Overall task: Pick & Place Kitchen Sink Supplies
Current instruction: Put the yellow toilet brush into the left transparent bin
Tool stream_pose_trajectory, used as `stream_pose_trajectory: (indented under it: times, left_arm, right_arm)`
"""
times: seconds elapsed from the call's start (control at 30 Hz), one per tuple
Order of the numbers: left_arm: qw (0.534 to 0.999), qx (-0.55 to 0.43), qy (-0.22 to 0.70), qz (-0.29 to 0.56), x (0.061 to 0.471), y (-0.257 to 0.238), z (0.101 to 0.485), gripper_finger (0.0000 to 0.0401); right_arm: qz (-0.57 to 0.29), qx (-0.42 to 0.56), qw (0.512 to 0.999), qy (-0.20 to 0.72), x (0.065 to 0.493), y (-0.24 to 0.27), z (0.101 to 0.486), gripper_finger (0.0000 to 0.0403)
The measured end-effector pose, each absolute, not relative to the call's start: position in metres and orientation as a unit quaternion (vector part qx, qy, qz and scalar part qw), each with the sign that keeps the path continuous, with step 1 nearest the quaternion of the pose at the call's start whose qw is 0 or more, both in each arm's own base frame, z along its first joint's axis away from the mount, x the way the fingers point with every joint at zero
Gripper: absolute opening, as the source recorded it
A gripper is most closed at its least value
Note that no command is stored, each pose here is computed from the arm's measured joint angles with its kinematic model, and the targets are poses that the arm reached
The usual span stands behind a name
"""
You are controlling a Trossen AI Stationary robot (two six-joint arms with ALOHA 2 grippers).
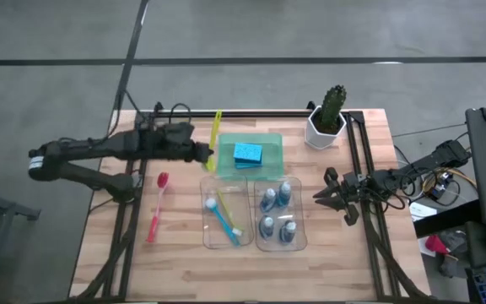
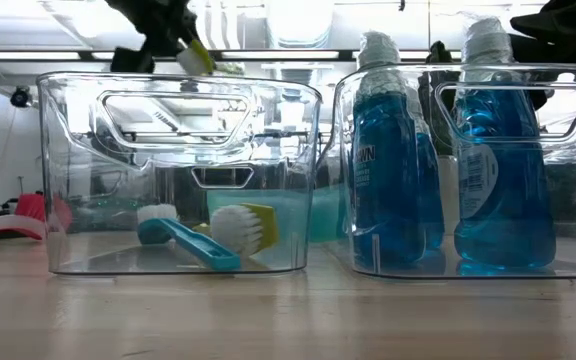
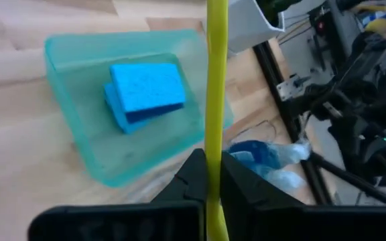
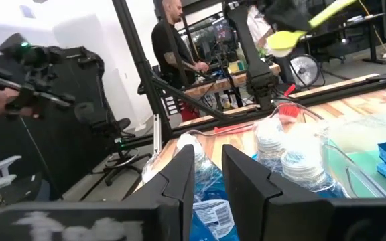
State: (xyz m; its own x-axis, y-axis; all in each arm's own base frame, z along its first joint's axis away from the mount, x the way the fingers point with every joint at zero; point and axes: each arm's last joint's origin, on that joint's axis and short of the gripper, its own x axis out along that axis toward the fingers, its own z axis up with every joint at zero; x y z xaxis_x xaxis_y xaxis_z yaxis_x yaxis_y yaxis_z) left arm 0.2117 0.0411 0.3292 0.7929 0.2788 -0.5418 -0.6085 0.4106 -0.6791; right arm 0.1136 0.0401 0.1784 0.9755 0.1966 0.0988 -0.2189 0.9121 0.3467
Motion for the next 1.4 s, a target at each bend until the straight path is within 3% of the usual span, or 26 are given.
stream_pose_trajectory:
  times: [0.43, 0.73, 1.17, 1.4]
  left_arm:
    - [0.786, -0.555, 0.064, 0.265, 0.257, -0.07, 0.307, 0.0021]
    - [0.721, -0.621, 0.09, 0.293, 0.278, -0.123, 0.254, 0.0023]
    - [0.654, -0.674, 0.157, 0.306, 0.288, -0.14, 0.221, 0.0025]
    - [0.633, -0.681, 0.148, 0.337, 0.289, -0.129, 0.215, 0.0021]
  right_arm:
    - [0.106, 0.181, 0.977, -0.031, 0.114, 0.04, 0.178, 0.0089]
    - [0.106, 0.181, 0.977, -0.031, 0.114, 0.04, 0.178, 0.0073]
    - [0.106, 0.181, 0.977, -0.031, 0.114, 0.04, 0.178, 0.0081]
    - [0.106, 0.181, 0.977, -0.031, 0.114, 0.04, 0.178, 0.0088]
